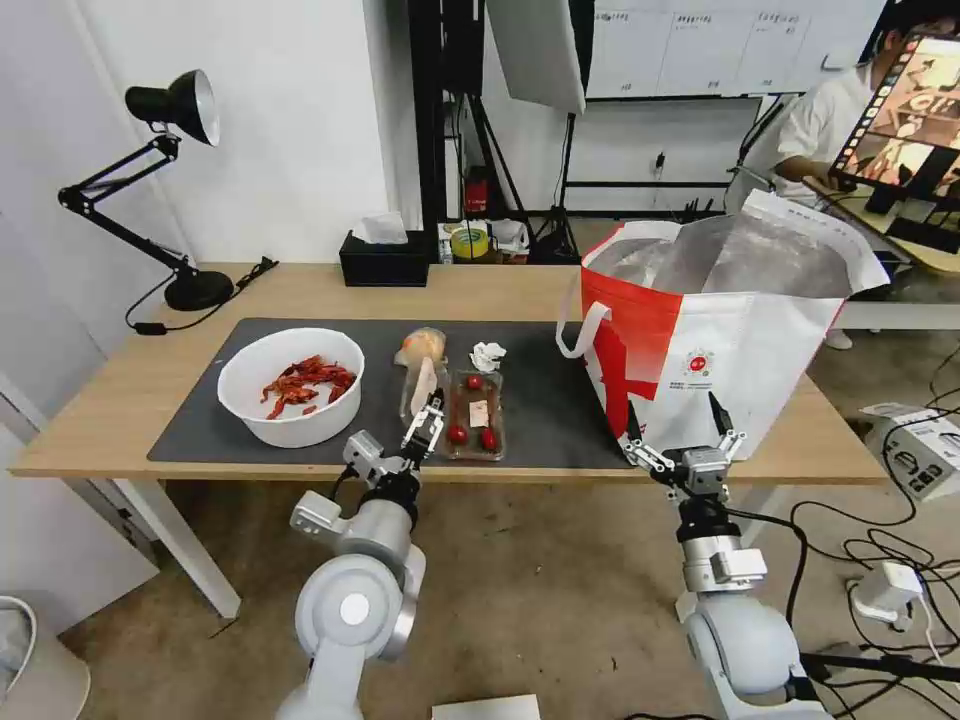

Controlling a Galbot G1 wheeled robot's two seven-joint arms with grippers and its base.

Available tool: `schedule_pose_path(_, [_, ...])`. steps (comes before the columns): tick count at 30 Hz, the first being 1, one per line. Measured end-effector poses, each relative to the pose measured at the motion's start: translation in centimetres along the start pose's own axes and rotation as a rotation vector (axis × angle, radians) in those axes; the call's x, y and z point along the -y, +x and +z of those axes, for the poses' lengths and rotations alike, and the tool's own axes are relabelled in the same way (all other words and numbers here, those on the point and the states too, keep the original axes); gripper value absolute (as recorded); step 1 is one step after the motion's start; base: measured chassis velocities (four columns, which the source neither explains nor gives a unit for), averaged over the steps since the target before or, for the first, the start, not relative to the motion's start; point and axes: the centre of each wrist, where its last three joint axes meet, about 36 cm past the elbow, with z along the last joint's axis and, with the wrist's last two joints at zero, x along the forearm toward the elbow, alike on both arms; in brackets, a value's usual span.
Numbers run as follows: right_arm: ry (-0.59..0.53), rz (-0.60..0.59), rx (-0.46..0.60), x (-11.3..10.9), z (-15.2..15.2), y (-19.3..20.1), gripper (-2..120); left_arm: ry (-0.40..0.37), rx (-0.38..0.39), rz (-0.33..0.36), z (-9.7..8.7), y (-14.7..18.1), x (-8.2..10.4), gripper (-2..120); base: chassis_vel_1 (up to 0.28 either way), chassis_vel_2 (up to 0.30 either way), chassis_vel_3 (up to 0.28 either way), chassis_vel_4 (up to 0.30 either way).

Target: Pick up the trash from the table and place it into the takeout bag.

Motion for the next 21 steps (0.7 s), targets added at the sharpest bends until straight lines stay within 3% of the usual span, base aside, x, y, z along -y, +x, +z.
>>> schedule_pose_path(21, [0.001,0.000,0.003,0.1,-0.1,-0.1,100,0.006,-0.053,0.019,1.8,0.3,0.0,100,0.000,0.000,0.000,0.000])
